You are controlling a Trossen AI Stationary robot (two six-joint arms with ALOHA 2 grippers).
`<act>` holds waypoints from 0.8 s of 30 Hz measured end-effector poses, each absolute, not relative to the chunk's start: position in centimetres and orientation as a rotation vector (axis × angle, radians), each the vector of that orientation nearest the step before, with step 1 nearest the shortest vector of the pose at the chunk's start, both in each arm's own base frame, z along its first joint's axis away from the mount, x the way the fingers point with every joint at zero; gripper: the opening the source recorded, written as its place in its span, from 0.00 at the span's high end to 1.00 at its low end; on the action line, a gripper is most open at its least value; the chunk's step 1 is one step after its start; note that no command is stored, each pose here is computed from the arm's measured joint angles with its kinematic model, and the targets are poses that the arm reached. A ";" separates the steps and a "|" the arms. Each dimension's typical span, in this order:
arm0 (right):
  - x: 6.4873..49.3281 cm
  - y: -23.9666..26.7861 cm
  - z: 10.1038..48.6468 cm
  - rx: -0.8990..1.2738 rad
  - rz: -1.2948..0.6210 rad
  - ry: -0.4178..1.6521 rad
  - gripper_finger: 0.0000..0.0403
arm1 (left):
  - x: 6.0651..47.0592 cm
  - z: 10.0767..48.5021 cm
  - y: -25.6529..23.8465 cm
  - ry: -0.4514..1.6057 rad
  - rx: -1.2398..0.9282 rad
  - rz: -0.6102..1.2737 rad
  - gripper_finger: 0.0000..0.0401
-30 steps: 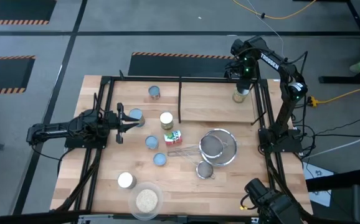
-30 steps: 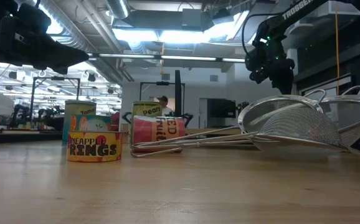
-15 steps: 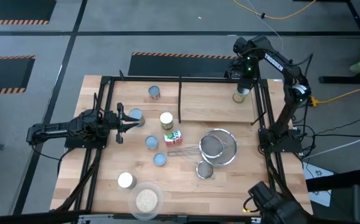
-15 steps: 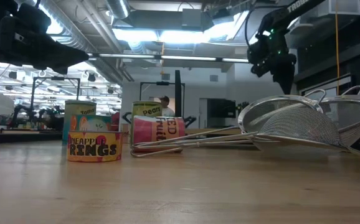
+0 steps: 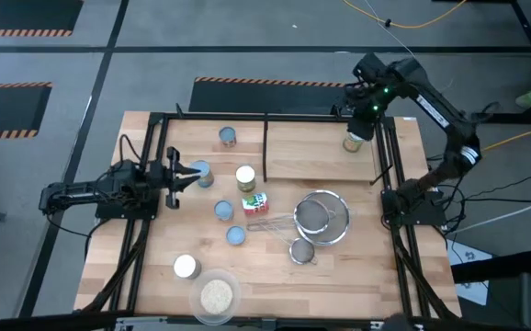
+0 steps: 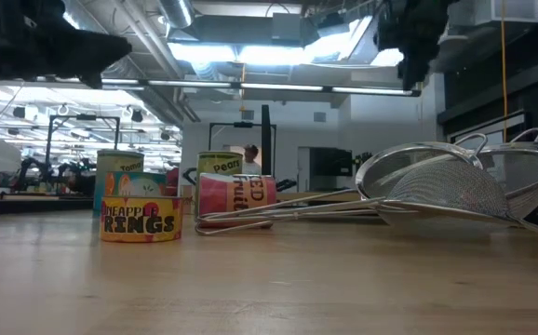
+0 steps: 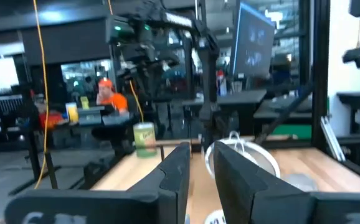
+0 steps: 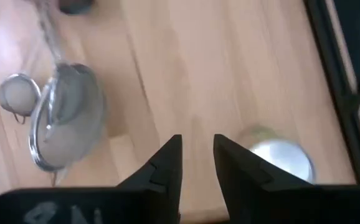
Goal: Pick and place cans onto a shelf
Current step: Put the canned tomatoes on the shelf
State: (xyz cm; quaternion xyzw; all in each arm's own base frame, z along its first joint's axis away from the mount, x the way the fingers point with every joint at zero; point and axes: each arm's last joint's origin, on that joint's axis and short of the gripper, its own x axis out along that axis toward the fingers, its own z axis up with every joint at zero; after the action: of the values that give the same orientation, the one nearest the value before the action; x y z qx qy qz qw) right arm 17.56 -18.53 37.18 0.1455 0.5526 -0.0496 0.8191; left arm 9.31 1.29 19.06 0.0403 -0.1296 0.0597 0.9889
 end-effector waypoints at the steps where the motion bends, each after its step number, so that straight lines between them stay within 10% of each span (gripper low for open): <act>1: 17.9 -17.8 37.6 0.285 -0.102 1.152 0.76 | 9.3 19.2 1.3 -0.273 0.081 0.120 0.83; 24: 25.8 -5.6 41.1 -0.096 0.241 0.786 0.76 | 11.7 23.3 1.7 -0.095 -0.066 0.140 0.83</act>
State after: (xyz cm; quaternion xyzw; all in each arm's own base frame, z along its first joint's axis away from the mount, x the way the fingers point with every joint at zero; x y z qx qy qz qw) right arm 25.82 -5.58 41.11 -0.0467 0.3818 0.1173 0.9156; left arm 11.68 1.72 23.31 -0.0331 -0.0474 0.0701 0.9959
